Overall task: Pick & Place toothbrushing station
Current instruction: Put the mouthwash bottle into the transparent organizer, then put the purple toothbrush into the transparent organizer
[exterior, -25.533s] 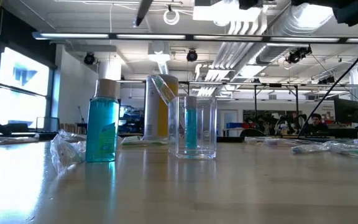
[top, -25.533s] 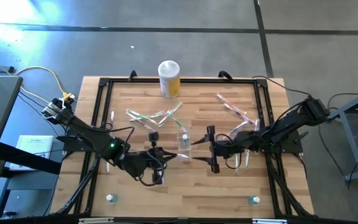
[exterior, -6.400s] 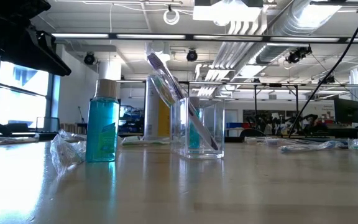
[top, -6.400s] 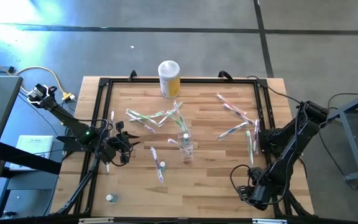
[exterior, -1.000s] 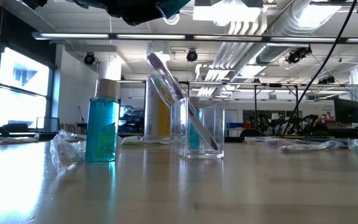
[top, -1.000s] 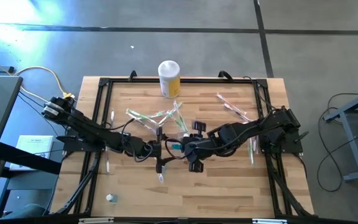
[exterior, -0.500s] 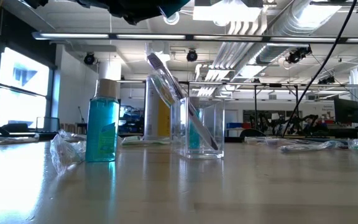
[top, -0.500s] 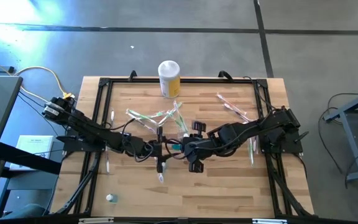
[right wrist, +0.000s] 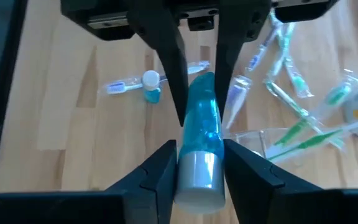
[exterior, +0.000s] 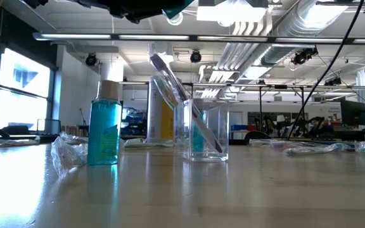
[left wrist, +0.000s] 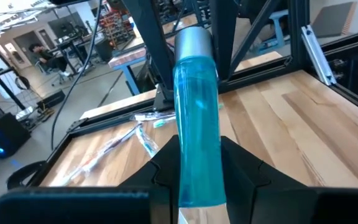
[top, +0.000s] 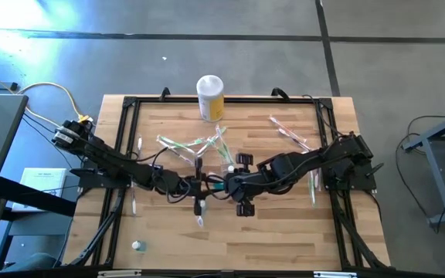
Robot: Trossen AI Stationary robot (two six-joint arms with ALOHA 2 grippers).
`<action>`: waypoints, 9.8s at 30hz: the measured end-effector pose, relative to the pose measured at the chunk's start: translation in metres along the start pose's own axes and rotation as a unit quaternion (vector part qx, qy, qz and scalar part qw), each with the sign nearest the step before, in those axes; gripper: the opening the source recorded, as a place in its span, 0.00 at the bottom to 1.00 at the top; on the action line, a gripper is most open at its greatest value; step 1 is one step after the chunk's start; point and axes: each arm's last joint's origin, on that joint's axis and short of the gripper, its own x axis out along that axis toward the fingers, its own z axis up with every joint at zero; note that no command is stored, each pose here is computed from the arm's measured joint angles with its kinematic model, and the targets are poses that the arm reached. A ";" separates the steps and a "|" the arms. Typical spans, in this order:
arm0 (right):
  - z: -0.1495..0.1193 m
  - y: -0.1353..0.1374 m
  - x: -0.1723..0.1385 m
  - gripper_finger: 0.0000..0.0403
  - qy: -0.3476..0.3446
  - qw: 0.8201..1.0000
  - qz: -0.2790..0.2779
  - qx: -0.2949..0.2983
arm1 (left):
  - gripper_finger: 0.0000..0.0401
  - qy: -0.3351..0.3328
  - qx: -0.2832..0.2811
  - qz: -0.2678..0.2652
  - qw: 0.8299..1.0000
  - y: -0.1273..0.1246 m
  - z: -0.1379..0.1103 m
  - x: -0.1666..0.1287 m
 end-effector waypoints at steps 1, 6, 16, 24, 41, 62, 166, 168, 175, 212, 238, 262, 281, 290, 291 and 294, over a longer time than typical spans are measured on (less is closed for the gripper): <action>0.000 0.000 0.000 0.29 0.001 1.000 0.008 -0.002 | 0.18 0.000 0.000 0.000 1.000 0.000 0.000 0.000; 0.000 0.001 0.000 0.30 0.002 1.000 0.024 -0.004 | 0.18 0.004 0.001 -0.002 1.000 0.000 -0.001 0.000; 0.004 0.001 0.000 0.31 -0.014 1.000 0.023 0.017 | 0.18 0.014 0.020 0.025 0.999 -0.010 0.001 -0.006; 0.008 0.002 -0.008 0.25 -0.047 0.998 0.014 0.025 | 0.18 0.003 0.046 0.045 0.998 -0.017 0.016 -0.023; 0.007 0.010 -0.005 0.51 -0.047 0.998 0.032 0.031 | 0.18 -0.016 0.024 0.053 0.998 -0.016 0.026 -0.031; 0.017 0.011 -0.006 0.48 -0.094 0.994 0.037 0.033 | 0.18 -0.024 0.021 0.049 0.998 -0.015 0.028 -0.031; -0.046 -0.073 0.107 0.20 0.194 0.979 0.022 -0.065 | 0.89 0.218 -0.130 -0.120 0.960 0.012 0.010 -0.098; -0.045 -0.075 0.107 0.20 0.194 0.979 0.023 -0.063 | 0.89 0.219 -0.129 -0.120 0.959 0.012 0.010 -0.098; -0.045 -0.077 0.107 0.20 0.195 0.978 0.041 -0.054 | 0.89 0.219 -0.130 -0.120 0.959 0.012 0.010 -0.098; -0.056 -0.093 0.143 0.20 0.241 0.966 0.077 -0.048 | 0.89 0.227 -0.126 -0.120 0.958 0.011 0.008 -0.096; -0.056 -0.100 0.149 0.29 0.237 0.968 0.081 -0.020 | 0.89 0.240 -0.120 -0.121 0.956 0.008 0.004 -0.095; -0.055 -0.100 0.150 0.30 0.233 0.969 0.077 -0.008 | 0.89 0.240 -0.120 -0.121 0.956 0.008 0.004 -0.095; -0.040 -0.085 0.112 0.04 0.228 0.973 0.002 -0.042 | 0.89 0.251 -0.115 -0.120 0.954 0.009 0.002 -0.096; -0.040 -0.071 0.068 0.01 0.321 0.945 -0.064 0.007 | 0.89 0.268 -0.121 -0.115 0.949 0.009 -0.001 -0.097; -0.041 -0.069 0.064 0.01 0.326 0.942 -0.070 0.021 | 0.89 0.268 -0.121 -0.115 0.949 0.009 -0.001 -0.097; -0.042 -0.068 0.047 0.01 0.312 0.948 -0.046 0.052 | 0.89 0.271 -0.124 -0.113 0.948 0.009 -0.001 -0.098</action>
